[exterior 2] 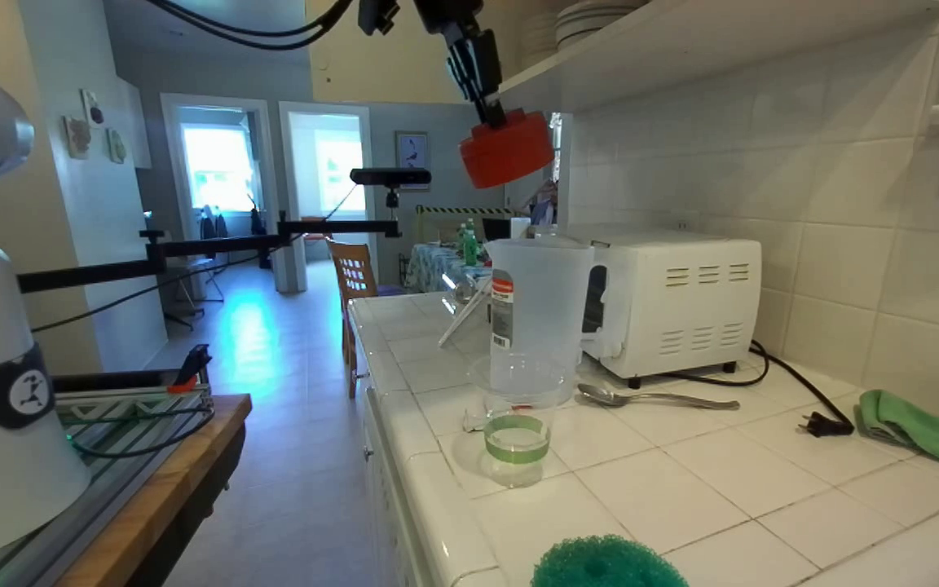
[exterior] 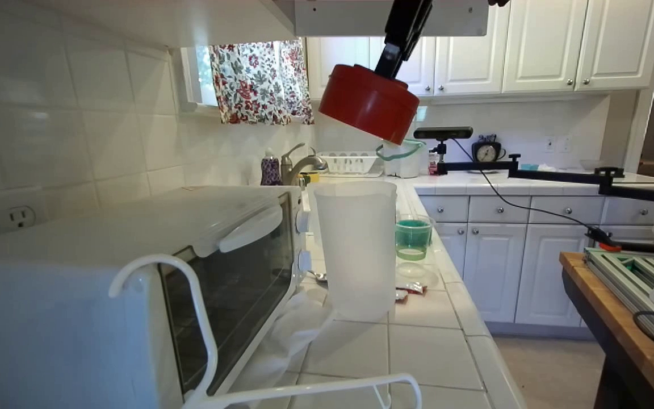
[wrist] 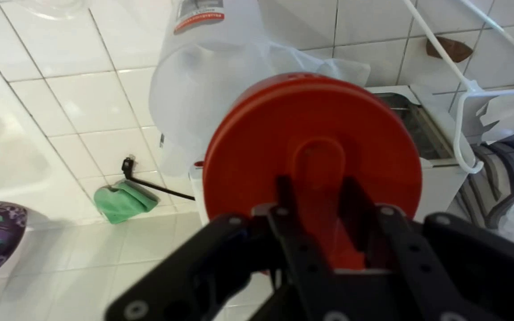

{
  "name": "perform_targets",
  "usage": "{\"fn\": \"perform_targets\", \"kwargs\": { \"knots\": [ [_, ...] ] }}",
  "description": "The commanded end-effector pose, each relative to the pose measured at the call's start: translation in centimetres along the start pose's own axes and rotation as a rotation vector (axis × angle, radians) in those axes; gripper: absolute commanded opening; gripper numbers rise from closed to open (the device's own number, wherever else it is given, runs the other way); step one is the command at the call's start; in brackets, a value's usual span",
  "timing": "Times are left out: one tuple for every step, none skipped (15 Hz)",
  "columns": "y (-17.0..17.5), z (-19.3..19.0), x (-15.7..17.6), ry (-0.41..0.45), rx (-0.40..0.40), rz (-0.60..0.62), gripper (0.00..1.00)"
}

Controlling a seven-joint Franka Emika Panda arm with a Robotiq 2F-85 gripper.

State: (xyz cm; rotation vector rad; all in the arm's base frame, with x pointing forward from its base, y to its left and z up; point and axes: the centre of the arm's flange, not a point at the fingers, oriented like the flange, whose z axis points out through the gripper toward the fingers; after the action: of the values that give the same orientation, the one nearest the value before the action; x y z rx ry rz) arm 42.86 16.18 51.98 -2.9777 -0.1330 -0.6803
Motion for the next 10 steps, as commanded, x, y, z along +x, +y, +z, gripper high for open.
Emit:
{"fn": "perform_targets", "kwargs": {
  "knots": [
    [2.3,0.7,0.9,0.001,0.051,0.056,0.08],
    [2.9,1.1,1.2,-0.002,0.056,0.075,0.08],
    [3.3,1.6,1.5,-0.005,0.058,0.093,0.08],
    [3.6,1.9,1.7,-0.007,0.060,0.106,0.08],
    [3.8,2.6,1.9,-0.014,0.061,0.120,0.08],
    [4.0,3.1,2.0,-0.024,0.064,0.131,0.08],
    [4.1,3.7,2.2,-0.036,0.064,0.142,0.08],
    [4.2,4.3,2.2,-0.050,0.064,0.154,0.08],
    [4.3,4.8,2.3,-0.062,0.062,0.161,0.08],
    [4.5,5.2,2.4,-0.071,0.059,0.167,0.08]
  ]
}}
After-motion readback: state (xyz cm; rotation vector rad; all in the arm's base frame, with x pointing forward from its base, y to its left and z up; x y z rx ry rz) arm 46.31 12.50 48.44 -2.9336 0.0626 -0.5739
